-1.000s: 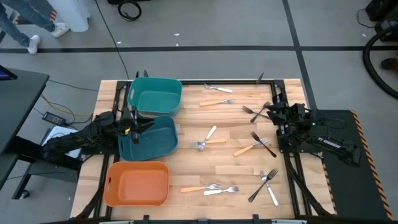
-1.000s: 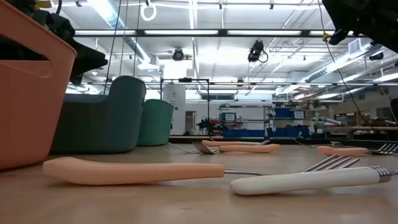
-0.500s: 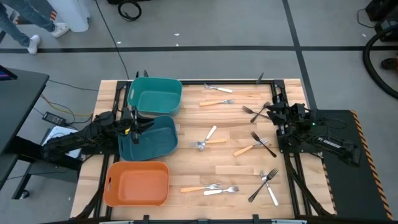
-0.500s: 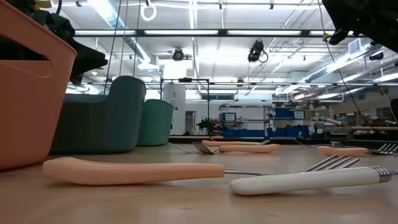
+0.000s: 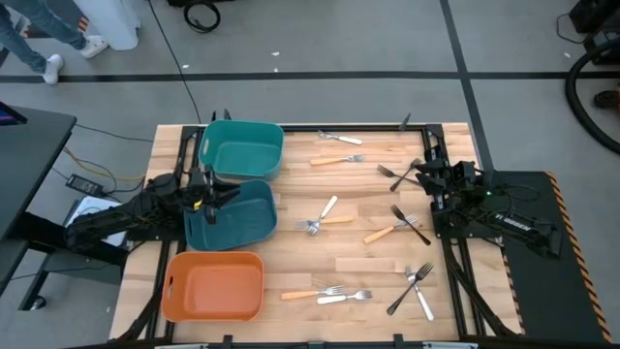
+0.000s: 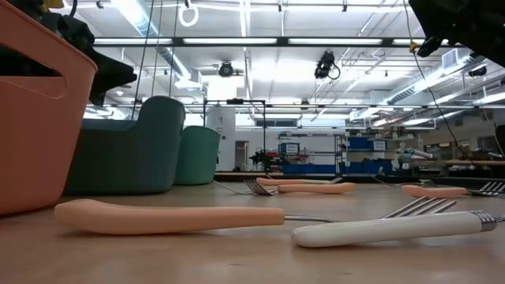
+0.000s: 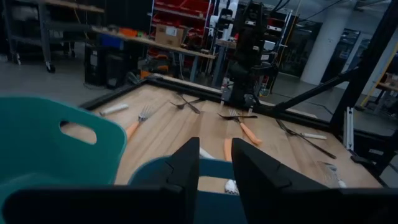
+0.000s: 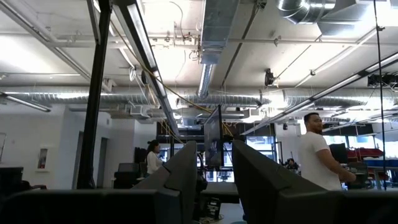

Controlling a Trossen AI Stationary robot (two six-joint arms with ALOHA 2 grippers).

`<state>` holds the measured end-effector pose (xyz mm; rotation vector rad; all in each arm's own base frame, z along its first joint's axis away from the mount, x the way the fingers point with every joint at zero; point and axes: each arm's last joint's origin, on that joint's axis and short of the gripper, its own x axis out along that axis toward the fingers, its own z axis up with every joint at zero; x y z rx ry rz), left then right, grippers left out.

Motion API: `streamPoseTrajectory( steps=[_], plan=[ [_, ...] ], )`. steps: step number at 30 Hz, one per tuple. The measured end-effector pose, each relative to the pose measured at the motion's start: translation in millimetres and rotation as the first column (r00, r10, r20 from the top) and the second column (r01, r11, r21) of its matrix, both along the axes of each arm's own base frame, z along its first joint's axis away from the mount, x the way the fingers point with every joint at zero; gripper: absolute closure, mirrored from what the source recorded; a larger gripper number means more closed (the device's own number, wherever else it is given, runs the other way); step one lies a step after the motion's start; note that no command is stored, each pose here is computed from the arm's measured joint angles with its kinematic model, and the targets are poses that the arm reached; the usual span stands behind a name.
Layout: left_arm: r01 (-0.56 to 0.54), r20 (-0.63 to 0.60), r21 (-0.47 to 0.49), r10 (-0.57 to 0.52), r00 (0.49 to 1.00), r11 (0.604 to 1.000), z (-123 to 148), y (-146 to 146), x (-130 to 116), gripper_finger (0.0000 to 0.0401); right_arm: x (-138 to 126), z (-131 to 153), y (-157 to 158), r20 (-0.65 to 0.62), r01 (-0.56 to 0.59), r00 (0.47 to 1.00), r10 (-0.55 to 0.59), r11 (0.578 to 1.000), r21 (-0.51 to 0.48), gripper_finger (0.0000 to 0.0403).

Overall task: Sort silverware by color (type)
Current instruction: Put the orange fork into the blue bin

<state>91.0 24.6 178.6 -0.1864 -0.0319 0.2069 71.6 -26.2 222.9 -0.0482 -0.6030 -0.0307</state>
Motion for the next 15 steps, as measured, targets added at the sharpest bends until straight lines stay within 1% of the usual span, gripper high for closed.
streamPoseTrajectory(
  steps=[2,5,9,12,15],
  plan=[
    [0.000,0.005,0.020,0.000,1.000,1.000,0.9,0.0,-0.1,0.0299,0.0,0.0,0.0,0.000,0.000,1.000,0.000,1.000,0.000,0.0294],
    [0.000,0.001,0.019,0.000,1.000,1.000,0.6,0.0,-0.1,0.0299,0.0,0.0,0.0,0.000,0.000,1.000,0.000,1.000,0.000,0.0294],
    [-0.073,0.017,0.011,0.073,0.997,0.997,1.9,2.1,-0.6,0.0299,0.0,0.0,0.0,0.000,0.000,1.000,0.000,1.000,0.000,0.0294],
    [-0.088,0.034,-0.009,0.089,0.995,0.996,3.1,2.5,-0.8,0.0299,-0.1,0.1,0.0,0.001,0.001,1.000,-0.001,1.000,0.000,0.0294],
    [-0.085,0.050,-0.092,0.090,0.995,0.992,3.0,2.5,-0.8,0.0299,-1.8,2.6,-0.5,0.040,0.047,0.998,-0.047,0.999,0.002,0.0294]
  ],
)
